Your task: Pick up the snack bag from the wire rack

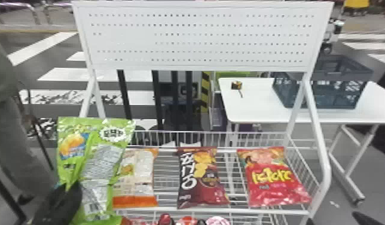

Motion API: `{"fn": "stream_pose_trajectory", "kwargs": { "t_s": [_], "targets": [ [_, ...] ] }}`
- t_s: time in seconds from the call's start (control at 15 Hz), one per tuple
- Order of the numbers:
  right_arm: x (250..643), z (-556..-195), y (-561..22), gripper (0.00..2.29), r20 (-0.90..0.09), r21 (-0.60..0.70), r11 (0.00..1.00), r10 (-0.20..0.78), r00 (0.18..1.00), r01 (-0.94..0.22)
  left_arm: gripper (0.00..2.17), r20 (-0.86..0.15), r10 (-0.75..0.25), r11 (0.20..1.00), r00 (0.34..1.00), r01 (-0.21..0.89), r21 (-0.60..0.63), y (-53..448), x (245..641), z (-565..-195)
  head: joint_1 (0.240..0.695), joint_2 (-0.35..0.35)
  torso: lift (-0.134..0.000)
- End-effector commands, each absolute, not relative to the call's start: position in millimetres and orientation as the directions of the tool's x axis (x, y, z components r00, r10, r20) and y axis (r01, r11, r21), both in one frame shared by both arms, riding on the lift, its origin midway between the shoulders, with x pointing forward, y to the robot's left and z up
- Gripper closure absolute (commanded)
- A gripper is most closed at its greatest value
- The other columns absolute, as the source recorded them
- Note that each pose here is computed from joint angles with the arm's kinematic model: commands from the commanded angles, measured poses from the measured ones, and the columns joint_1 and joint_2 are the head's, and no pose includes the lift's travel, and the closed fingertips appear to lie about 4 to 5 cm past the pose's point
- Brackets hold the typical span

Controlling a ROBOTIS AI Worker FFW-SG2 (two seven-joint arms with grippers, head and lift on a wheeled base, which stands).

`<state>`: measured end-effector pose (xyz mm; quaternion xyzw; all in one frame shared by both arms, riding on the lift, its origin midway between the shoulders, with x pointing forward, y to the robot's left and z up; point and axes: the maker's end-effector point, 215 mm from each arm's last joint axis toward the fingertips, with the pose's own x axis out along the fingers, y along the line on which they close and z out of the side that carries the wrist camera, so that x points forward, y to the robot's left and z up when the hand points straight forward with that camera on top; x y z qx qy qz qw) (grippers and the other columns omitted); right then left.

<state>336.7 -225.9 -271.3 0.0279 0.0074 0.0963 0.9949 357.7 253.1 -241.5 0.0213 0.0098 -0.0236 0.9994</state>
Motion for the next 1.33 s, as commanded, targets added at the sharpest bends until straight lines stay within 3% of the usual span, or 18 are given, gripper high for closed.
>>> {"fn": "stream_pose_trajectory", "kwargs": {
  "t_s": [0.0,0.53,0.73,0.8,0.93,1.27],
  "targets": [
    [337,-271,-226,0.09,-0.007,0.056,0.980,0.192,0.981,-0.191,1.76,-0.019,-0.047,0.998,0.999,0.048,0.042,253,357,-240,0.499,0.000,0.000],
    [341,-270,-227,0.09,-0.003,0.055,0.982,0.182,0.983,-0.182,1.76,-0.021,-0.050,0.998,0.999,0.050,0.040,251,356,-241,0.499,0.000,0.000],
    [404,-311,-238,0.09,-0.033,0.047,0.991,0.128,0.991,-0.127,1.76,-0.021,-0.058,0.998,0.998,0.059,0.036,245,356,-241,0.499,0.000,0.000],
    [425,-341,-232,0.09,-0.085,0.049,0.990,0.136,0.987,-0.132,1.76,-0.024,-0.062,0.997,0.998,0.063,0.040,243,356,-242,0.499,0.000,0.000],
    [467,-368,-220,0.12,-0.111,0.037,0.988,0.154,0.982,-0.151,1.76,-0.023,-0.065,0.997,0.998,0.066,0.044,240,356,-242,0.499,0.000,0.000],
    [538,-405,-224,0.13,-0.224,0.001,0.988,0.149,0.963,-0.153,1.75,-0.023,-0.065,0.997,0.998,0.066,0.046,240,357,-243,0.499,0.000,0.000]
  ]
}}
